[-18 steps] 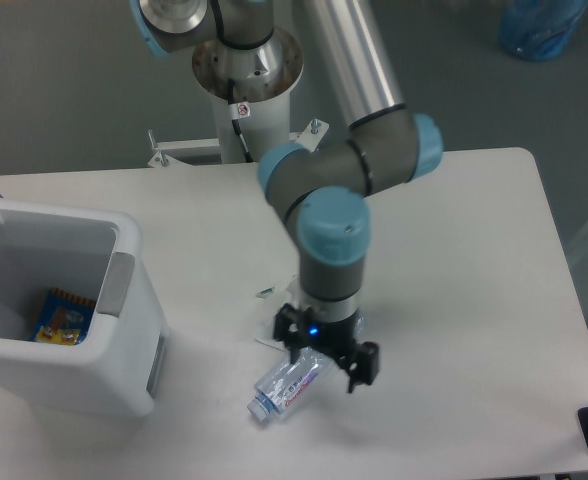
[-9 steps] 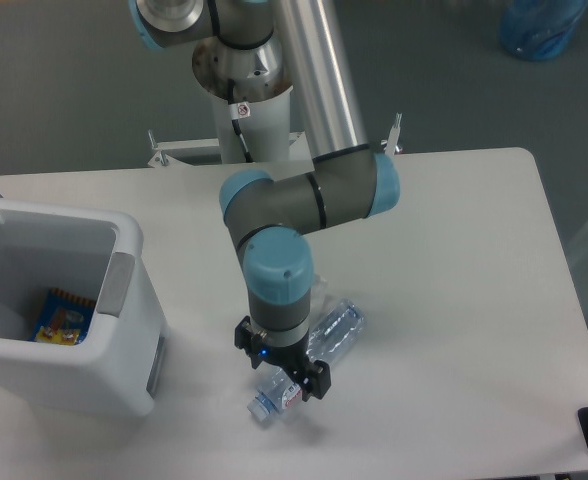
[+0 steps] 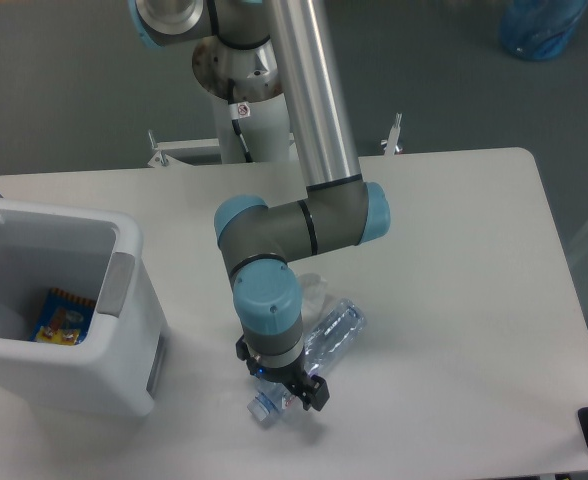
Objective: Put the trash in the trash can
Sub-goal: 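Lift the bottle and carry it over the white bin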
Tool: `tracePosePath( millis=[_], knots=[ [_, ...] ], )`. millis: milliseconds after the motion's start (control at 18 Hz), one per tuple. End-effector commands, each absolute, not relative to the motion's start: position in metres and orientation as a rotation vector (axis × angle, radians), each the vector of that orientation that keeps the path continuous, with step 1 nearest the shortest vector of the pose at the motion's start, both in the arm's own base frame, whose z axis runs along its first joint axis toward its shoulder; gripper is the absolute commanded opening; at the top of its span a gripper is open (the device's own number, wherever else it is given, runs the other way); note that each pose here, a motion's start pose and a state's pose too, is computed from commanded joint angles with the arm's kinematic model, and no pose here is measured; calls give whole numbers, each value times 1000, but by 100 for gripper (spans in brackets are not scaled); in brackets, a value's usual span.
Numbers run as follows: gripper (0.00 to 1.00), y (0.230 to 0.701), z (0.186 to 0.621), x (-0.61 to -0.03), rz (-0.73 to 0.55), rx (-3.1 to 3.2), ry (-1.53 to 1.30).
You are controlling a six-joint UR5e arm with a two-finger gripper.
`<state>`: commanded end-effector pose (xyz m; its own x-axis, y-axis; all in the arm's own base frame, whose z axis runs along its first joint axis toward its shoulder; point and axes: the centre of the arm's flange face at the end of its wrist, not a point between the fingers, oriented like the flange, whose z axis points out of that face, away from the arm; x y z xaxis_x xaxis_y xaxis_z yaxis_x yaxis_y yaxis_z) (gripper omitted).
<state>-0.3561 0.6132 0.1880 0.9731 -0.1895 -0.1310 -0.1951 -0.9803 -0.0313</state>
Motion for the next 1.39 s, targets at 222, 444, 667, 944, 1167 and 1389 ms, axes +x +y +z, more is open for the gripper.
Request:
tracePosePath(
  millis=[222, 444, 667, 944, 1167, 1389],
  knots=[
    [97, 614, 187, -357, 196, -3075, 307],
    [52, 615, 189, -358, 201, -3074, 311],
    [22, 614, 188, -357, 198, -3076, 307],
    [17, 612, 210, -364, 221, -3046, 283],
    [17, 610, 258, -378, 194, -2924, 220],
    [17, 618, 330, -406, 42, -2666, 19]
  ],
)
